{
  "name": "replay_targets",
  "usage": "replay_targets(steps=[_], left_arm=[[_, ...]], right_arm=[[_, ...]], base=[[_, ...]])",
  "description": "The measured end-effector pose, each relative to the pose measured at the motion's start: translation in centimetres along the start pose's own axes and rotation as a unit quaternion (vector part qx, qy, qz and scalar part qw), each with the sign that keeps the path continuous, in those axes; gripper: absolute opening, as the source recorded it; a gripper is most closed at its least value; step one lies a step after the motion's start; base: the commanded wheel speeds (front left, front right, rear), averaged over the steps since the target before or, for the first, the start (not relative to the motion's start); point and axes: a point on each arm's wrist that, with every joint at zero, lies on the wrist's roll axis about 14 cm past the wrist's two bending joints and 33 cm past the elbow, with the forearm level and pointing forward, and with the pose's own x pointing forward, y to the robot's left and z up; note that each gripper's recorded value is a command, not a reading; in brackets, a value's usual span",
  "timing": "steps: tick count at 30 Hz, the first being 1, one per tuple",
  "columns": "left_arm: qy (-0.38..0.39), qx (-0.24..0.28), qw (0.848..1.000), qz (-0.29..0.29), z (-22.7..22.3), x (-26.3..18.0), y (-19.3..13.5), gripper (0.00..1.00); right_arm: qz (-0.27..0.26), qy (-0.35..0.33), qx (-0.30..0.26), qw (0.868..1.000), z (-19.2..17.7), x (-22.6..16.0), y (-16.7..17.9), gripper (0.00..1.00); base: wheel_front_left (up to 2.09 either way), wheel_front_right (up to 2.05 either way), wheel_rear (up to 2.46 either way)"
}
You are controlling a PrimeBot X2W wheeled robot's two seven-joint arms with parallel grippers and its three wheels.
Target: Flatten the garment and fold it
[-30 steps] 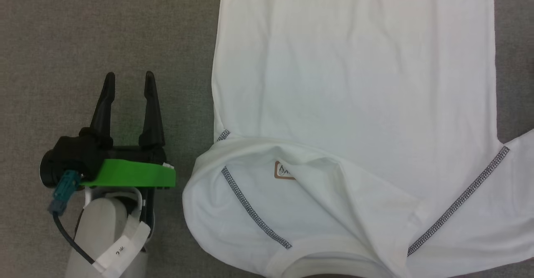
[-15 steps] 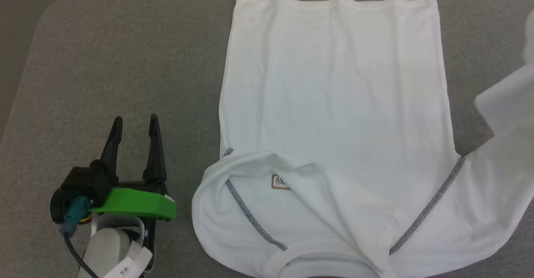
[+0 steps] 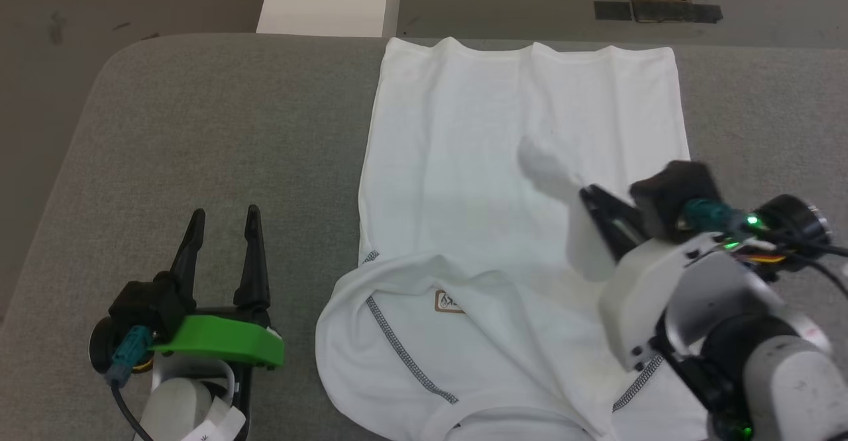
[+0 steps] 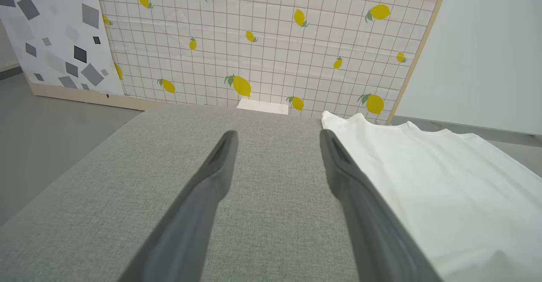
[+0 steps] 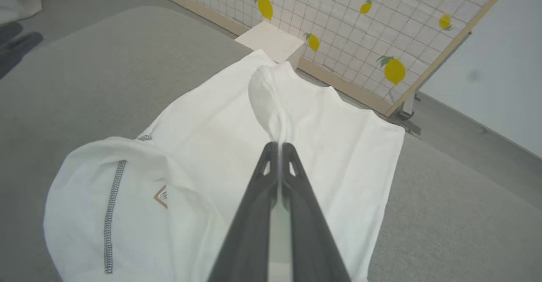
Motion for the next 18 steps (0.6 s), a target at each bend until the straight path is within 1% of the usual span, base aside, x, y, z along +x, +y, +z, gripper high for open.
replay_targets(steps=[3, 5, 10, 15, 18], left_arm=[[0.002, -0.001, 1.0, 0.001, -0.1, -0.2, 0.1, 1.0], [0.004, -0.002, 1.0, 0.001, -0.2, -0.2, 0.2, 1.0], [0.01, -0.003, 1.0, 0.006, -0.6, -0.5, 0.4, 1.0], [0.013, -0.002, 1.0, 0.012, -0.8, -0.5, 0.9, 1.0], [0.013, -0.002, 1.0, 0.015, -0.8, -0.4, 1.0, 1.0]], right_arm=[[0.046, 0.032, 0.006, 0.998, -2.1, 1.4, 3.1, 0.0], [0.075, 0.061, 0.009, 0.995, -4.1, 2.1, 5.2, 0.0], [0.127, 0.144, 0.007, 0.981, -9.9, 2.7, 9.1, 0.0], [0.147, 0.193, 0.017, 0.97, -14.1, 2.5, 10.6, 0.0], [0.151, 0.203, 0.022, 0.967, -15.3, 2.4, 11.1, 0.0]], base=[[0.0, 0.0, 0.0], [0.0, 0.0, 0.0], [0.0, 0.0, 0.0], [0.0, 0.0, 0.0], [0.0, 0.0, 0.0]])
